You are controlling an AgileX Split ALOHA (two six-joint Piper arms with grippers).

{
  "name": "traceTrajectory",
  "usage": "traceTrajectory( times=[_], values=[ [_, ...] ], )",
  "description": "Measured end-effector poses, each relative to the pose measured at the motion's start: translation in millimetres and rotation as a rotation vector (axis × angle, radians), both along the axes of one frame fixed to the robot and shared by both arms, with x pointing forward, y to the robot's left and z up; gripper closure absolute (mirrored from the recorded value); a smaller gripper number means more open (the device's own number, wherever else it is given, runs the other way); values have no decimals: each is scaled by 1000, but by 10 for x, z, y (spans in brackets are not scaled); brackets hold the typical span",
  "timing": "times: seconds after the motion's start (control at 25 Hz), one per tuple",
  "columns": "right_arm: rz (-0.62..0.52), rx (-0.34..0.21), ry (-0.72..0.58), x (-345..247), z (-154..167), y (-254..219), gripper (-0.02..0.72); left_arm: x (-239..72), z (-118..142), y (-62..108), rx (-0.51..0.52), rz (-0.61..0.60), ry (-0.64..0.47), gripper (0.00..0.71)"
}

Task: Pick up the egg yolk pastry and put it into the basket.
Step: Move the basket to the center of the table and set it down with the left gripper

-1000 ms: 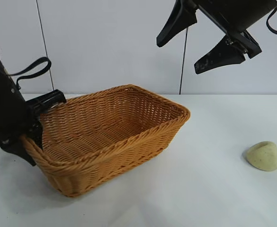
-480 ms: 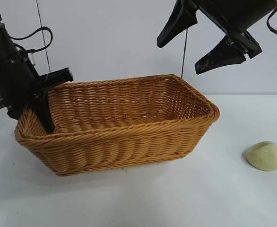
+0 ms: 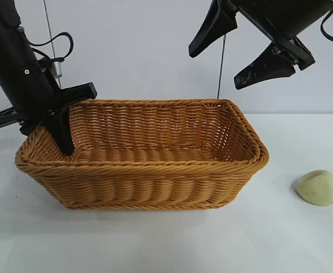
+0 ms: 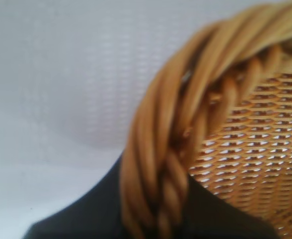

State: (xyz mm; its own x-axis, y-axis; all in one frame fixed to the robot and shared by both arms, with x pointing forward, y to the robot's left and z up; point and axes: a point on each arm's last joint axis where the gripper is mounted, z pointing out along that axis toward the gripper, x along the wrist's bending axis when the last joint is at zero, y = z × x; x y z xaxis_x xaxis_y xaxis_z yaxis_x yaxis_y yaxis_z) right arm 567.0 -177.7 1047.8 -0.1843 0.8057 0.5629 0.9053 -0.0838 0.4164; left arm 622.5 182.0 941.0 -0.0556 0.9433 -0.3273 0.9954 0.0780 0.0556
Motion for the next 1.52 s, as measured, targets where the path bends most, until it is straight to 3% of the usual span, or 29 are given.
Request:
traceTrajectory(
  times=[0.16, 0.44, 0.76, 0.84, 0.88, 1.04, 1.08, 1.24, 1.52],
  values=[
    [0, 0, 0, 0, 0, 0, 78, 27, -73, -3, 3, 3, -2, 623],
    [1, 0, 1, -1, 0, 0, 78, 67, -502, -4, 27, -12, 69, 623],
    [1, 0, 1, -1, 0, 0, 78, 72, -511, 0, 21, -18, 68, 616],
    [1, 0, 1, -1, 0, 0, 78, 72, -515, -1, 21, -18, 69, 567],
    [1, 0, 1, -1, 0, 0, 78, 71, -537, -2, 21, -17, 74, 504],
    [1, 0, 1, -1, 0, 0, 78, 73, -547, -18, 7, -7, 77, 163],
    [1, 0, 1, -1, 0, 0, 78, 78, -542, -19, 6, -7, 75, 109],
    [2, 0, 3, -3, -1, 1, 78, 65, -537, -21, 5, -13, 90, 37],
    [3, 1, 7, -6, -2, 2, 78, 81, -376, -27, -2, -26, 64, 23]
  ],
)
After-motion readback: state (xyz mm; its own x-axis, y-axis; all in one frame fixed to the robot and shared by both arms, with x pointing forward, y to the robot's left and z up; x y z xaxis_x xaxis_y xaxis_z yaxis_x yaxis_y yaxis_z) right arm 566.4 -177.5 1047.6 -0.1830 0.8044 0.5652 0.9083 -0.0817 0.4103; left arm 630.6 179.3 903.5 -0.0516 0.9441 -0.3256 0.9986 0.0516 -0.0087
